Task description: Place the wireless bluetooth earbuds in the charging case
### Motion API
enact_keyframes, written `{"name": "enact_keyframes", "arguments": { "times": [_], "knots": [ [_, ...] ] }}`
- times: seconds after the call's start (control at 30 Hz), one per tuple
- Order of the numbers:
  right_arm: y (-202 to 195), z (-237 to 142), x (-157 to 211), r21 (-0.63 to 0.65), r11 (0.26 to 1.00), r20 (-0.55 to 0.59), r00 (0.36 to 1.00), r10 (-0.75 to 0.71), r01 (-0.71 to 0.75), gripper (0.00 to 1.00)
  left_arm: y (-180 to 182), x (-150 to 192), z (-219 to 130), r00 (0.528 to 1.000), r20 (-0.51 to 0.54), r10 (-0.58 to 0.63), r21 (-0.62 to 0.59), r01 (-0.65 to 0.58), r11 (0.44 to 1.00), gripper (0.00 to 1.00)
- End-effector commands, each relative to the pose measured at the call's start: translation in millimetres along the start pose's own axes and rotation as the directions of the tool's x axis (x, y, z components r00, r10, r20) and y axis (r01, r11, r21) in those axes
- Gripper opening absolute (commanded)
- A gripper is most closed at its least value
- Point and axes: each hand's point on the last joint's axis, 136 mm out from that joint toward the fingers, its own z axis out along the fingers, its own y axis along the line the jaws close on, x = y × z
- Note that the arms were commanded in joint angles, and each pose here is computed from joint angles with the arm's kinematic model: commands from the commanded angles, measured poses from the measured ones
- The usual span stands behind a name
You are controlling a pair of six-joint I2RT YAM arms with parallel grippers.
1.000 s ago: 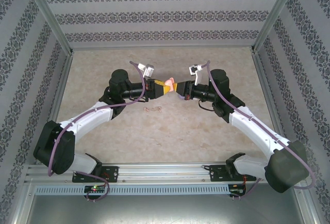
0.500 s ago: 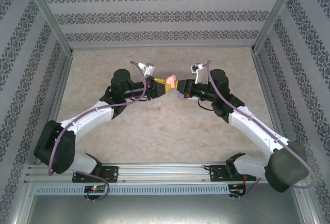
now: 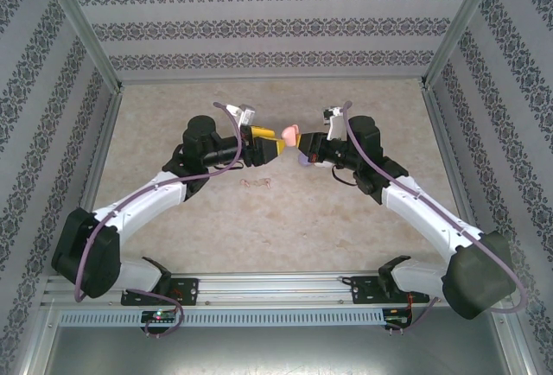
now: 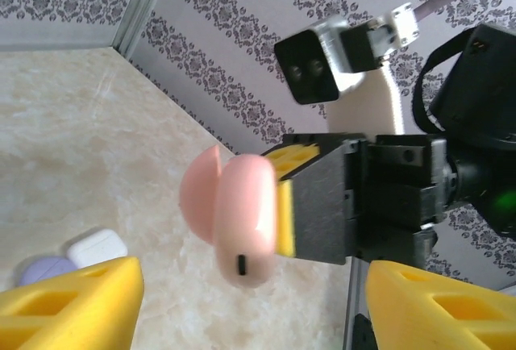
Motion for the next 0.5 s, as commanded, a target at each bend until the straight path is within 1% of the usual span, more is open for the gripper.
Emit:
{"name": "enact_keyframes", "arguments": {
  "times": [0.0, 0.1, 0.17, 0.3, 0.47],
  "knots": [
    [2.2, -2.4, -18.2, 0.018, 0.999, 0.035, 0.999, -0.036, 0.036, 0.00, 1.1, -5.3, -11.2, 0.999, 0.011, 0.035, -0.030, -0.035, 0.999, 0.78],
    [-1.2, -2.4, -16.4, 0.041, 0.997, 0.010, 0.998, -0.064, 0.064, 0.00, 7.1, -7.2, -17.2, 0.999, 0.003, 0.042, -0.063, -0.042, 0.997, 0.83],
    [-4.2, -1.7, -12.5, 0.060, 0.993, -0.025, 0.995, -0.096, 0.097, 0.00, 11.2, -8.1, -19.5, 0.998, -0.022, 0.052, -0.084, -0.054, 0.995, 0.85],
    [-14.4, -0.4, -0.6, 0.101, 0.977, -0.122, 0.977, -0.177, 0.189, 0.00, 17.5, -6.4, -20.1, 0.990, -0.113, 0.083, -0.101, -0.094, 0.990, 0.86],
    [-26.0, 1.3, 11.0, 0.119, 0.944, -0.223, 0.935, -0.276, 0.307, 0.00, 22.6, 5.0, -11.8, 0.958, -0.270, 0.092, -0.058, -0.112, 0.992, 0.86]
  ]
}}
